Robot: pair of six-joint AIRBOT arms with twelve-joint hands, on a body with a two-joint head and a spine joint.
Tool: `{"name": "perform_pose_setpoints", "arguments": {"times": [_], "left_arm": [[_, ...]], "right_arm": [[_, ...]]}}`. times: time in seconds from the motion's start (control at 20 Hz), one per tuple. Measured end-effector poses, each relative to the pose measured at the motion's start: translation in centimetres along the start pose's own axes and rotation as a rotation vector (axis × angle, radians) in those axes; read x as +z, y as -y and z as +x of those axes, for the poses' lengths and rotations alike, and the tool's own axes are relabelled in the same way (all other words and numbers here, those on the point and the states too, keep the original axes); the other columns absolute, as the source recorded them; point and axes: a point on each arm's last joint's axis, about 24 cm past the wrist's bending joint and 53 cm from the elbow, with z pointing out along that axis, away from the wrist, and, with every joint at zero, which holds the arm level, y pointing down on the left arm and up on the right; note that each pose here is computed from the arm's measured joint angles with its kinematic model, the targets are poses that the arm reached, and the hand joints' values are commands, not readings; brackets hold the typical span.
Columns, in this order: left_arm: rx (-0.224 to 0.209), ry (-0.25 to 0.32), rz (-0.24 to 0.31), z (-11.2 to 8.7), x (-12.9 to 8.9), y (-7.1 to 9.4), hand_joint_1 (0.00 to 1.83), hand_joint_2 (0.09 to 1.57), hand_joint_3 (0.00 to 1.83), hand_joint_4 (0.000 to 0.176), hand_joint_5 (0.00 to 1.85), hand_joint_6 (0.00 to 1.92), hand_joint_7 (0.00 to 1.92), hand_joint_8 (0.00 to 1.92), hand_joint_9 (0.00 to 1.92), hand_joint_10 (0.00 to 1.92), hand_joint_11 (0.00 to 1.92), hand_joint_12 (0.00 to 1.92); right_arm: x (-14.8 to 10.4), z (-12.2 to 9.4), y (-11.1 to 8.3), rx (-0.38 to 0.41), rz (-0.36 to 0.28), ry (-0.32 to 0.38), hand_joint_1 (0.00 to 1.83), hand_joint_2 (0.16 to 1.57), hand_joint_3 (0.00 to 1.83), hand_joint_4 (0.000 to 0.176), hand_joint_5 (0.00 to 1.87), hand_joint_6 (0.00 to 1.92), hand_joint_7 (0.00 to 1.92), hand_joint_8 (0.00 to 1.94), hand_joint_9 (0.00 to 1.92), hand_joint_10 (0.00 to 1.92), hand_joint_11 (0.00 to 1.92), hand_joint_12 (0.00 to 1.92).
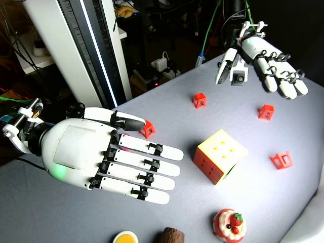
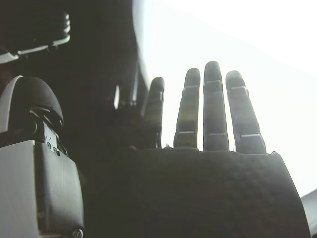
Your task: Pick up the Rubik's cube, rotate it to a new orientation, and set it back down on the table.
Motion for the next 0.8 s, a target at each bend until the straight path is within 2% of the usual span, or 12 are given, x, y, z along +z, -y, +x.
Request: {"name": "perform_pose_setpoints", "arguments": {"times": [0.15, 0.2, 0.25, 0.3, 0.4, 0.45, 0.55, 0.6, 0.65, 0.7, 0.75, 0.8], "left_arm": [[-0.03, -0.022, -0.016, 0.8, 1.0, -0.3, 0.61, 0.94, 0.0, 0.126, 0.0, 0.0, 0.0, 0.0, 0.0, 0.0, 0.0, 0.0], [-0.044, -0.037, -0.029, 1.3, 1.4, -0.6, 0.61, 0.96, 0.01, 0.126, 0.0, 0.0, 0.0, 0.0, 0.0, 0.0, 0.0, 0.0], [-0.052, -0.048, -0.037, 1.7, 1.7, -0.7, 0.61, 0.96, 0.01, 0.121, 0.0, 0.0, 0.0, 0.0, 0.0, 0.0, 0.0, 0.0], [-0.06, -0.066, -0.05, 2.3, 2.2, -0.9, 0.61, 0.96, 0.01, 0.115, 0.0, 0.0, 0.0, 0.0, 0.0, 0.0, 0.0, 0.0], [-0.072, -0.094, -0.076, 3.2, 3.3, -1.5, 0.58, 0.96, 0.0, 0.068, 0.0, 0.0, 0.0, 0.0, 0.0, 0.0, 0.01, 0.0], [-0.078, -0.111, -0.094, 3.7, 3.9, -1.8, 0.62, 0.95, 0.0, 0.074, 0.0, 0.0, 0.0, 0.0, 0.0, 0.0, 0.0, 0.0], [-0.084, -0.145, -0.132, 4.7, 4.7, -2.6, 0.62, 0.9, 0.0, 0.037, 0.0, 0.0, 0.0, 0.0, 0.0, 0.0, 0.01, 0.01], [-0.089, -0.156, -0.145, 5.1, 5.0, -2.9, 0.62, 0.89, 0.0, 0.034, 0.0, 0.0, 0.0, 0.0, 0.0, 0.0, 0.02, 0.01], [-0.096, -0.178, -0.161, 5.9, 5.4, -3.0, 0.64, 0.89, 0.0, 0.015, 0.0, 0.0, 0.0, 0.0, 0.0, 0.0, 0.05, 0.03], [-0.098, -0.197, -0.171, 6.7, 5.7, -3.2, 0.66, 0.88, 0.03, 0.016, 0.0, 0.0, 0.0, 0.0, 0.0, 0.0, 0.01, 0.31], [-0.098, -0.213, -0.182, 7.3, 6.0, -3.3, 0.71, 0.88, 0.02, 0.008, 0.0, 0.0, 0.0, 0.0, 0.0, 0.0, 0.0, 0.44], [-0.102, -0.229, -0.197, 7.8, 6.3, -3.6, 0.75, 0.88, 0.02, 0.0, 0.0, 0.0, 0.0, 0.0, 0.0, 0.0, 0.0, 0.47]], "right_arm": [[0.0, 0.1, 0.2, 0.003, 0.009, -0.003, 0.53, 1.28, 0.0, 0.0, 0.0, 0.0, 0.0, 0.0, 0.0, 0.0, 0.0, 0.54], [0.0, 0.1, 0.2, 0.004, 0.009, -0.004, 0.51, 1.28, 0.0, 0.0, 0.0, 0.0, 0.0, 0.0, 0.0, 0.0, 0.0, 0.53], [0.0, 0.1, 0.3, 0.005, 0.012, -0.004, 0.49, 1.28, 0.0, 0.0, 0.0, 0.0, 0.0, 0.0, 0.0, 0.0, 0.0, 0.4], [0.0, 0.0, 0.4, 0.01, 0.018, -0.001, 0.46, 1.28, 0.0, 0.0, 0.0, 0.0, 0.0, 0.0, 0.0, 0.0, 0.0, 0.38], [0.0, 0.0, 0.8, 0.022, 0.032, 0.005, 0.45, 1.28, 0.0, 0.0, 0.0, 0.0, 0.0, 0.0, 0.0, 0.0, 0.0, 0.26], [-0.1, 0.1, 1.1, 0.022, 0.039, 0.001, 0.47, 1.28, 0.0, 0.0, 0.0, 0.0, 0.0, 0.0, 0.0, 0.0, 0.0, 0.24], [-0.1, 0.3, 1.5, 0.039, 0.058, 0.003, 0.49, 1.29, 0.0, 0.0, 0.0, 0.0, 0.0, 0.0, 0.0, 0.0, 0.0, 0.11], [-0.1, 0.3, 1.6, 0.043, 0.06, 0.005, 0.49, 1.29, 0.0, 0.0, 0.0, 0.0, 0.0, 0.0, 0.0, 0.0, 0.0, 0.1], [-0.3, 0.3, 1.9, 0.046, 0.067, 0.007, 0.47, 1.3, 0.0, 0.0, 0.0, 0.0, 0.0, 0.0, 0.0, 0.0, 0.0, 0.02], [-0.3, 0.4, 2.0, 0.049, 0.071, 0.007, 0.47, 1.3, 0.0, 0.0, 0.0, 0.0, 0.0, 0.0, 0.0, 0.0, 0.0, 0.0], [-0.3, 0.5, 2.2, 0.054, 0.08, 0.006, 0.46, 1.3, 0.0, 0.0, 0.0, 0.0, 0.0, 0.0, 0.0, 0.0, 0.0, 0.0], [-0.4, 0.5, 2.4, 0.054, 0.083, 0.004, 0.45, 1.3, 0.0, 0.0, 0.0, 0.0, 0.0, 0.0, 0.0, 0.0, 0.0, 0.0]]}}
